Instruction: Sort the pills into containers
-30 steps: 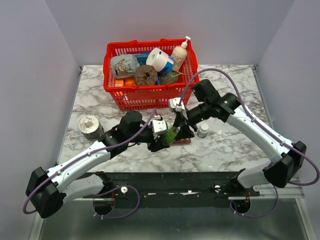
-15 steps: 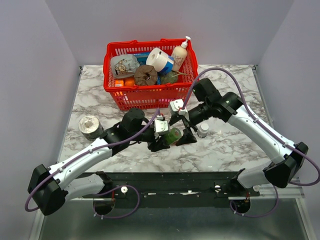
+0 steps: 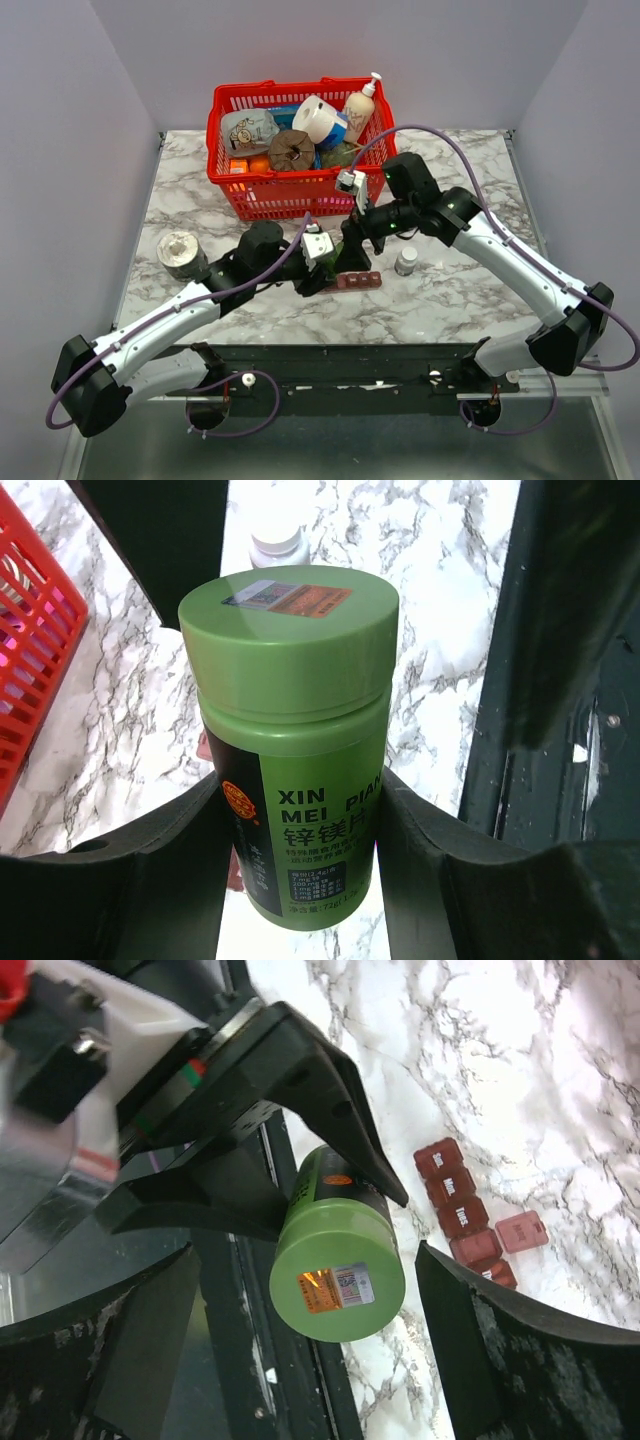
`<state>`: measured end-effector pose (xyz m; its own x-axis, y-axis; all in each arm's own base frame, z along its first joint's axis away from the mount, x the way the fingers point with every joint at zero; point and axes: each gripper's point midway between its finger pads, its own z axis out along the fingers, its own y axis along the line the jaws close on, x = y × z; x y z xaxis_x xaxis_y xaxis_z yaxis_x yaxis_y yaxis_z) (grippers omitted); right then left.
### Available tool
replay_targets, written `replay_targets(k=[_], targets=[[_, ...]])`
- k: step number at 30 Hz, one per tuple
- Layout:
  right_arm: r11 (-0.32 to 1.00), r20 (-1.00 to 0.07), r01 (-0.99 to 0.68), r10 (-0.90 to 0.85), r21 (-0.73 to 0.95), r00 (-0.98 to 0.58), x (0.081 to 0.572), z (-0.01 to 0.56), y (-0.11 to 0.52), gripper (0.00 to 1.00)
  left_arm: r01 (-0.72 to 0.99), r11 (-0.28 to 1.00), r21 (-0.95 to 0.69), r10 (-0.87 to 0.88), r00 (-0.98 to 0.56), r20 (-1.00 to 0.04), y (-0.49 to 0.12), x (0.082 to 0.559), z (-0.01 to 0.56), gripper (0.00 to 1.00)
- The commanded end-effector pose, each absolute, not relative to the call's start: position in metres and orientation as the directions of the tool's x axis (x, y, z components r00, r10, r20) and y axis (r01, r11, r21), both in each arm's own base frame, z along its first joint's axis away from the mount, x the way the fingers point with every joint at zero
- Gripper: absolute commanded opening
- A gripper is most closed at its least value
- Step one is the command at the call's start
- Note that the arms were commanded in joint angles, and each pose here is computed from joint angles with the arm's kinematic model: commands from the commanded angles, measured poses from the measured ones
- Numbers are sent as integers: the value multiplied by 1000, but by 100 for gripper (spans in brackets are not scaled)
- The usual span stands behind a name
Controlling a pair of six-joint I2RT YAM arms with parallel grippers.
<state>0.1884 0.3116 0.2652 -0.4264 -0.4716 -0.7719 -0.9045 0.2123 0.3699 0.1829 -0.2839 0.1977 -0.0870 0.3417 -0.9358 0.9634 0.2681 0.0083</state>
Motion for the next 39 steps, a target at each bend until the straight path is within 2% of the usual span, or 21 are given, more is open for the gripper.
replay_targets(k=[1, 2, 5, 6, 7, 9, 13, 16, 17, 19, 20, 23, 25, 27, 29, 30, 33, 35, 36, 38, 39], targets=[[330, -729, -847, -436, 416, -528, 202, 256, 316, 94, 945, 326, 32, 284, -65, -957, -286, 194, 212, 0], [328, -727, -847, -438, 419, -529, 202, 255, 317, 92, 945, 326, 31, 283, -67, -957, -286, 194, 213, 0], [312, -732, -852, -438, 421, -522, 201, 257, 319, 69, 942, 334, 38, 289, -64, -955, -285, 196, 212, 0], [298, -733, -854, -440, 425, -519, 200, 258, 319, 55, 941, 336, 41, 293, -63, -954, -285, 196, 210, 0], [292, -735, -857, -441, 425, -515, 199, 259, 319, 46, 941, 335, 39, 295, -65, -953, -285, 196, 210, 0], [254, -745, -872, -453, 418, -489, 195, 262, 320, 32, 942, 333, 40, 299, -65, -952, -284, 196, 207, 0], [131, -768, -899, -479, 417, -426, 181, 272, 322, 17, 952, 301, 52, 306, -45, -951, -284, 191, 206, 0], [-71, -829, -944, -502, 321, -245, 163, 283, 320, 13, 977, 203, 71, 322, 2, -947, -285, 174, 202, 0], [-176, -871, -965, -483, 194, -87, 161, 284, 319, 13, 983, 160, 90, 331, 32, -943, -285, 170, 199, 0], [-306, -904, -951, -419, 53, 85, 144, 285, 312, 15, 993, 93, 79, 348, 42, -937, -284, 158, 189, 0], [-398, -898, -908, -339, -133, 280, 145, 284, 311, 17, 994, 67, 90, 355, 61, -933, -284, 156, 188, 0], [-534, -836, -789, -247, -304, 489, 144, 280, 309, 17, 998, 15, 63, 374, 53, -926, -283, 147, 181, 0], [-574, -809, -754, -250, -318, 532, 143, 274, 304, 22, 998, 4, 58, 378, 52, -924, -283, 146, 180, 0], [-563, -794, -750, -248, -349, 555, 149, 273, 307, 37, 998, 12, 60, 381, 50, -923, -283, 148, 180, 0], [-543, -812, -786, -290, -296, 506, 150, 270, 307, 47, 997, 32, 67, 385, 49, -922, -283, 152, 180, 0], [-529, -820, -800, -300, -283, 488, 152, 270, 309, 58, 997, 37, 70, 382, 50, -923, -283, 152, 181, 0], [-470, -865, -865, -347, -174, 363, 148, 269, 311, 78, 995, 65, 72, 368, 43, -929, -283, 156, 185, 0], [-408, -891, -910, -384, -72, 242, 142, 272, 310, 85, 994, 86, 62, 360, 27, -933, -283, 157, 185, 0], [-371, -903, -925, -366, -80, 225, 145, 278, 313, 99, 993, 99, 62, 354, 24, -935, -283, 159, 187, 0], [-243, -910, -970, -407, 26, 78, 149, 285, 314, 100, 992, 119, 48, 339, 4, -941, -283, 159, 188, 0], [-211, -912, -977, -405, 28, 61, 153, 289, 314, 100, 990, 130, 46, 329, 1, -944, -283, 160, 190, 0]])
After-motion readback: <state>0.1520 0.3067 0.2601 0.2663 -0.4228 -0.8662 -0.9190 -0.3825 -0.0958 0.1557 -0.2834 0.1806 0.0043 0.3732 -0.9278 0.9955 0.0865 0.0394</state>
